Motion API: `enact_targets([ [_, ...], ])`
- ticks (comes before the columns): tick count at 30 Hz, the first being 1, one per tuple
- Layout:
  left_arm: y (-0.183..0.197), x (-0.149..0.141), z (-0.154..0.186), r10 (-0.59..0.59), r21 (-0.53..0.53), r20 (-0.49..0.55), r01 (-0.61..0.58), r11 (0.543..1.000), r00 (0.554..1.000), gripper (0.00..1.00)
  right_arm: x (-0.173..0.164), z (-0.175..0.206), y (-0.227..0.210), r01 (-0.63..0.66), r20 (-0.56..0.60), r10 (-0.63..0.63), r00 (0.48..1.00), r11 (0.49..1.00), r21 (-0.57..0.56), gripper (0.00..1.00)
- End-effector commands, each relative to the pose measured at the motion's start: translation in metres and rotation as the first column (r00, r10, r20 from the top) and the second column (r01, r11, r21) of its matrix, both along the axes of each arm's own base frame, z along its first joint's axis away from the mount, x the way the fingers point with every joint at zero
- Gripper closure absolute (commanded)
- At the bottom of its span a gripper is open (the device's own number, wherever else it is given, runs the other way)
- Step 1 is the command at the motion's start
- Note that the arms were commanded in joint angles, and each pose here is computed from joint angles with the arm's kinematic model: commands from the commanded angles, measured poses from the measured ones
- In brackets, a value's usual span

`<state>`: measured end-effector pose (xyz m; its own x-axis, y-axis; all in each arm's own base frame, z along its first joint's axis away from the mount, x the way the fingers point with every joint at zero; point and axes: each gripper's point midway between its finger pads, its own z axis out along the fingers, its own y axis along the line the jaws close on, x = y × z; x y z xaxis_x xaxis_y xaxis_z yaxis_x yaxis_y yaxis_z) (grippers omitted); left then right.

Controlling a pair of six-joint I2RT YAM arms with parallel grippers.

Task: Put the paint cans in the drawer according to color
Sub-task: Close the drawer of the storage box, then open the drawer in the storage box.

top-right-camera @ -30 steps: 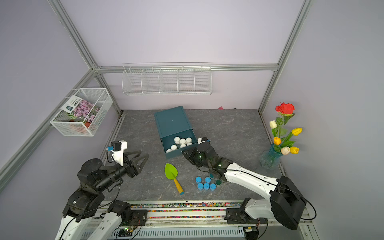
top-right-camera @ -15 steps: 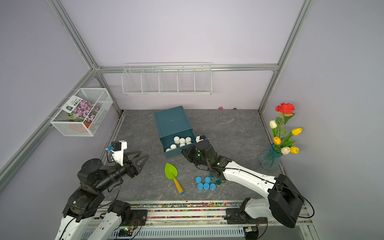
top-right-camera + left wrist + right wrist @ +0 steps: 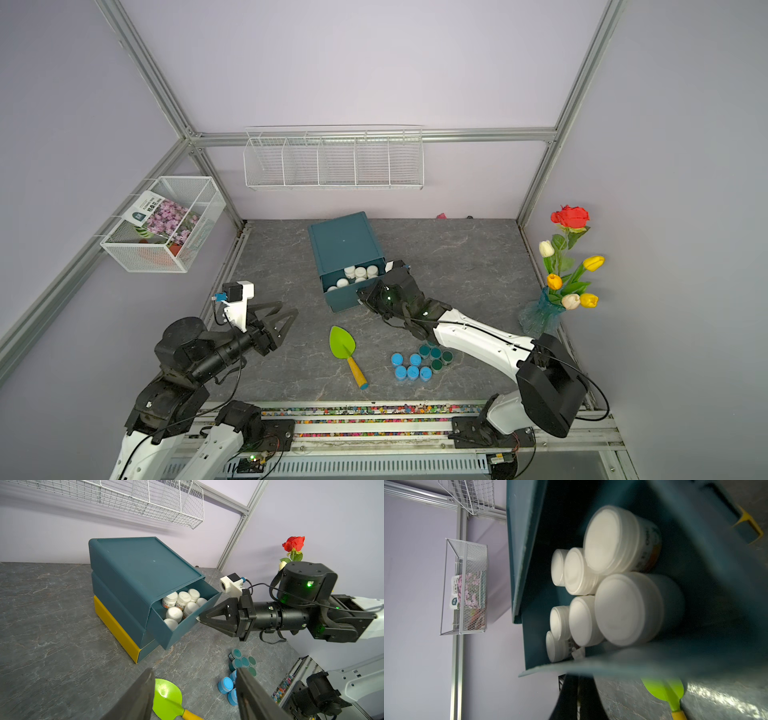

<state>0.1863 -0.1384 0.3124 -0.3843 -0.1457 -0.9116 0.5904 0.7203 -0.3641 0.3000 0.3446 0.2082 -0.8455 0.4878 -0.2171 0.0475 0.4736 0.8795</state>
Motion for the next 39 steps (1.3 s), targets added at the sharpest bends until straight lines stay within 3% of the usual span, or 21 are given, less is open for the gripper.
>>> enact_targets([
  [1,0.0,-0.002,0.003,-0.001,-0.014,0.005,0.001,1.0,1.0,0.35,0.017,0.032,0.01,-0.003,0.107,-0.005,0.994,0.997,0.072,1.0],
  [14,0.002,0.0,0.003,0.019,-0.029,0.014,-0.019,0.999,1.0,0.35,0.052,0.037,0.03,0.02,0.149,-0.041,0.988,0.99,0.141,1.0],
  [22,0.003,-0.001,0.002,0.02,-0.029,0.015,-0.02,0.999,1.0,0.35,0.054,0.033,0.028,0.038,0.135,-0.055,0.989,0.992,0.123,0.99],
  [25,0.004,0.0,0.002,0.029,-0.027,0.018,-0.028,0.999,0.999,0.34,0.044,0.023,0.017,0.048,0.106,-0.059,0.993,0.993,0.106,0.67],
  [27,0.004,0.001,0.001,0.032,-0.022,0.016,-0.032,0.999,0.999,0.34,0.035,0.011,0.009,0.052,0.078,-0.06,0.995,0.994,0.096,0.57],
  [32,0.003,0.001,-0.007,0.024,-0.015,-0.004,-0.024,1.0,1.0,0.34,0.018,-0.025,0.009,0.021,0.01,-0.022,1.0,0.991,0.131,0.59],
  [39,0.006,-0.005,-0.032,0.01,0.079,-0.009,-0.009,0.997,1.0,0.34,0.034,-0.047,0.03,0.023,-0.004,-0.023,1.0,0.982,0.185,0.59],
])
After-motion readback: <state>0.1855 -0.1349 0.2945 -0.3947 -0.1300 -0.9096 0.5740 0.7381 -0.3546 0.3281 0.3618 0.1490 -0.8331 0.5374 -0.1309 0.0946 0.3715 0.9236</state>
